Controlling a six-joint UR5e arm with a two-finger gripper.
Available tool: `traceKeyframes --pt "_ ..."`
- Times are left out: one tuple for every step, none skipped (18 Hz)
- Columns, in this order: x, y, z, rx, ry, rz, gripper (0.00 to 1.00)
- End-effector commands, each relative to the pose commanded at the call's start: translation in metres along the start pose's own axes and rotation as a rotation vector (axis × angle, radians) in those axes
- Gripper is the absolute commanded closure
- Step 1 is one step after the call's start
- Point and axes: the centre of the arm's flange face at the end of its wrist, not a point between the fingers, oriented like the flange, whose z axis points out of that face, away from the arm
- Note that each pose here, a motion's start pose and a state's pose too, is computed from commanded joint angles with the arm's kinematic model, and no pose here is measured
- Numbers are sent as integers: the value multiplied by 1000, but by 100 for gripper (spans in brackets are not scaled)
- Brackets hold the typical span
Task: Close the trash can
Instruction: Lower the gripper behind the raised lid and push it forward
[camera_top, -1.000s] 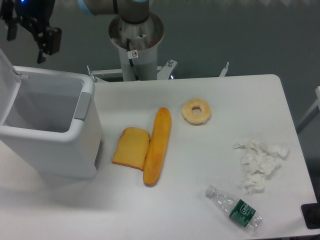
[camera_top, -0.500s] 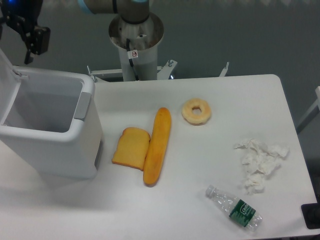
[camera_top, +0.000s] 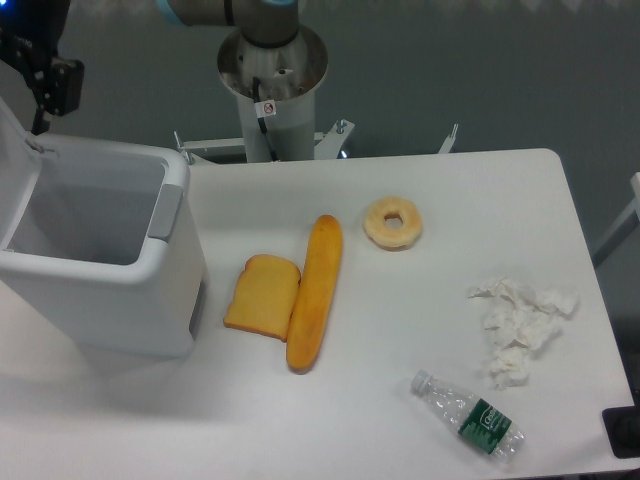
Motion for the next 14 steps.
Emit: traceKeyframes --pt "0 0 -2 4 -2 1 0" --pt "1 0 -4 6 -6 2 0" --pt "1 1 -6 8 -9 2 0" --pt "1 1 -7 11 -11 2 0" --pt "-5 1 -9 12 -26 -8 0" --pt "-11 2 -11 10 -43 -17 0" --pt "-15 2 -13 9 -54 -23 0" --pt "-20 2 -16 16 -63 -30 0" --pt "-27 2 -20 22 -73 -43 0" --pt "-30 1 -23 28 -78 -49 0" --pt "-35 0 -25 30 -84 -58 0" --pt "-39 0 -28 35 -90 -67 0" --pt "-45 0 -30 39 -97 -76 0" --pt "-50 1 -32 40 -104 -84 0"
